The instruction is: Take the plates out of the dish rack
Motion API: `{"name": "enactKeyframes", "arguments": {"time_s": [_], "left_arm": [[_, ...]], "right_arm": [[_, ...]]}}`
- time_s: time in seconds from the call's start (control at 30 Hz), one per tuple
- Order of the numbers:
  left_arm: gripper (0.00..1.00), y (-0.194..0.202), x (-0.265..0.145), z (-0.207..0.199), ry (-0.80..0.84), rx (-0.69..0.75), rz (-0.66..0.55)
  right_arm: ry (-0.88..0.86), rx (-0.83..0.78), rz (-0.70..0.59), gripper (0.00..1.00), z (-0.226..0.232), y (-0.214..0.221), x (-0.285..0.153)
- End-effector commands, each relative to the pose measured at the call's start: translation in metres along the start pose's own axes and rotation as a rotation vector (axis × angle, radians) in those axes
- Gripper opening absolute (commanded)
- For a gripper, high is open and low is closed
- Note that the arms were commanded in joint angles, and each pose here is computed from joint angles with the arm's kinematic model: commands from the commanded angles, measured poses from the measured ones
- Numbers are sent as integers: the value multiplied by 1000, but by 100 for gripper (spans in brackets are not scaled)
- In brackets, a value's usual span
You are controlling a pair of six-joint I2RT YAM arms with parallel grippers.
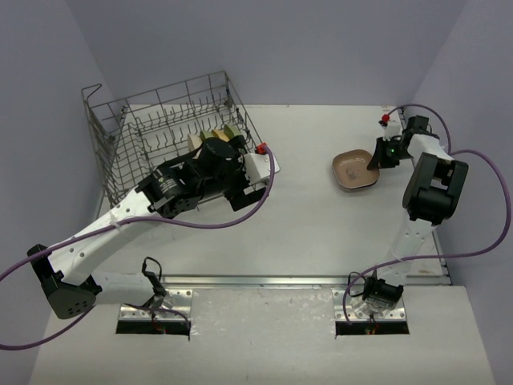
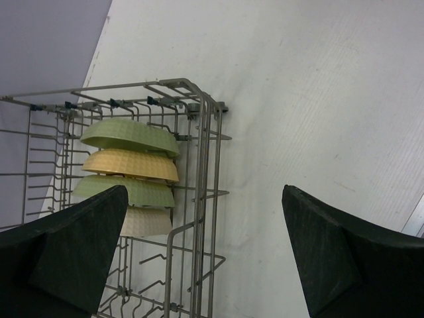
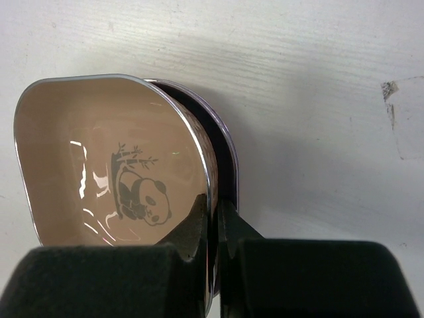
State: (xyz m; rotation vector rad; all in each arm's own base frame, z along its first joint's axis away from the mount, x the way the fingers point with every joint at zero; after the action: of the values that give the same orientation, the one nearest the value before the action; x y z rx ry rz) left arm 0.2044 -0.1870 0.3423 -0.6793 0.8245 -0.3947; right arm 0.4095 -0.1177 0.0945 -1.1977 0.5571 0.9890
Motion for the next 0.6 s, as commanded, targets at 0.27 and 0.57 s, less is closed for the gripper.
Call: {"name": "enactKeyframes", "arguments": {"time_s": [0.27,0.57], "left_arm": [[100,-7,-5,10,-44,-26,-38],[100,-5,-4,12,-67,-49,-27]], "right_arm": [[65,101,70,0,8,41,6],[166,195,93,0,17,65,-6]]}}
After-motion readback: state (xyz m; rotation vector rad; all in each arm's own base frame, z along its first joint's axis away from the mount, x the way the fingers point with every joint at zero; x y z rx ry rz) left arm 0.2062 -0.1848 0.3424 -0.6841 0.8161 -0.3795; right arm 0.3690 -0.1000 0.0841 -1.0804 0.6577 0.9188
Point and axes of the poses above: each gripper's point midway between its finger pads, its own x axis out along the fingers, its own z axis along the line the jaws close on, y = z × x, the point moved 9 cm from there along -x, back along the fingers, and after that the axes turned 5 degrees about x, right-handed, at the moved point
